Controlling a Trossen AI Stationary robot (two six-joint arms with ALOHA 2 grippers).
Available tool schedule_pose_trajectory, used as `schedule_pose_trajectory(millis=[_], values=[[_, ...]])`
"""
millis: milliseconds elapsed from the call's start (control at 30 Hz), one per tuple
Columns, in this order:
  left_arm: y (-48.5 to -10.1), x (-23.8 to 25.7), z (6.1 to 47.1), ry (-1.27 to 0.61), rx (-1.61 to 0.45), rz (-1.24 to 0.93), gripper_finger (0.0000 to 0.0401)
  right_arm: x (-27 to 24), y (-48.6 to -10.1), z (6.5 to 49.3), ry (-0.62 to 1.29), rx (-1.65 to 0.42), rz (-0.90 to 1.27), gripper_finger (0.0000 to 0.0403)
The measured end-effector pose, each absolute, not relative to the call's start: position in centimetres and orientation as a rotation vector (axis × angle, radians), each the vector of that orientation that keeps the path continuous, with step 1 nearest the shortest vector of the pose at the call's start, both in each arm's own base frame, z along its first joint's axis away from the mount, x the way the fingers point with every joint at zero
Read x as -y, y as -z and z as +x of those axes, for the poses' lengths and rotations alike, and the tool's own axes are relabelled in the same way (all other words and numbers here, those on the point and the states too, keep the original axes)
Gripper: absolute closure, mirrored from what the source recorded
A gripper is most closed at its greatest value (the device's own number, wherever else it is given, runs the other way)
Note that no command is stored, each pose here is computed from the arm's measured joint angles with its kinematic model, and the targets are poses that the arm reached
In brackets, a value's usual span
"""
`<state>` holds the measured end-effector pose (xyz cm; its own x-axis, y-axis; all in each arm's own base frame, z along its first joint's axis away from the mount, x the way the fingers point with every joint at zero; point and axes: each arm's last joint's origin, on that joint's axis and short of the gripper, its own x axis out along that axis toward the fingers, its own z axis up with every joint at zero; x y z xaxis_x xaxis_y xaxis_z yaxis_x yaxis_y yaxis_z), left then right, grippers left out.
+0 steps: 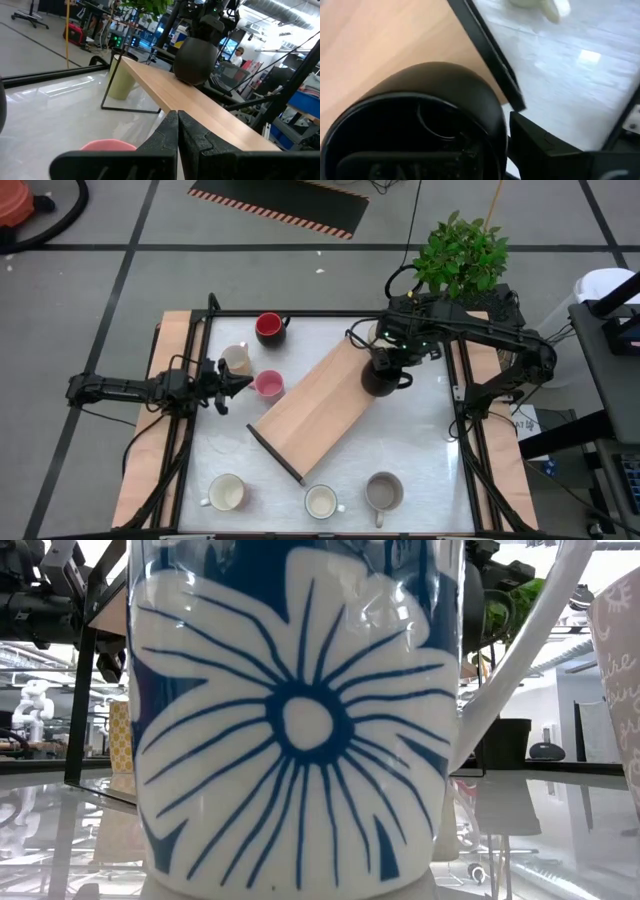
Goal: Place coffee mugs
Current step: Put the right black mug on top of the shelf
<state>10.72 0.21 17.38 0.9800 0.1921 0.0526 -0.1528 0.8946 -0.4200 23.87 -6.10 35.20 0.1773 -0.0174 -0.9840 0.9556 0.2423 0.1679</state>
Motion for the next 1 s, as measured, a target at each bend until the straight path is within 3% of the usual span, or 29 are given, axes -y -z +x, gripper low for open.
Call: schedule_pose_trajectory(millis=[500, 1000], values=[[-17.38, -0.21, 10.72, -0.179, 0.094, -0.434, 0.0400, 6.15, -35.44, 24.04, 0.905, -1.113, 1.089, 0.0315], [-17.37, -0.21, 10.72, -0.179, 0.093, -0.430, 0.0400, 6.18, -35.72, 23.99, 0.915, -1.067, 1.130, 0.0181]])
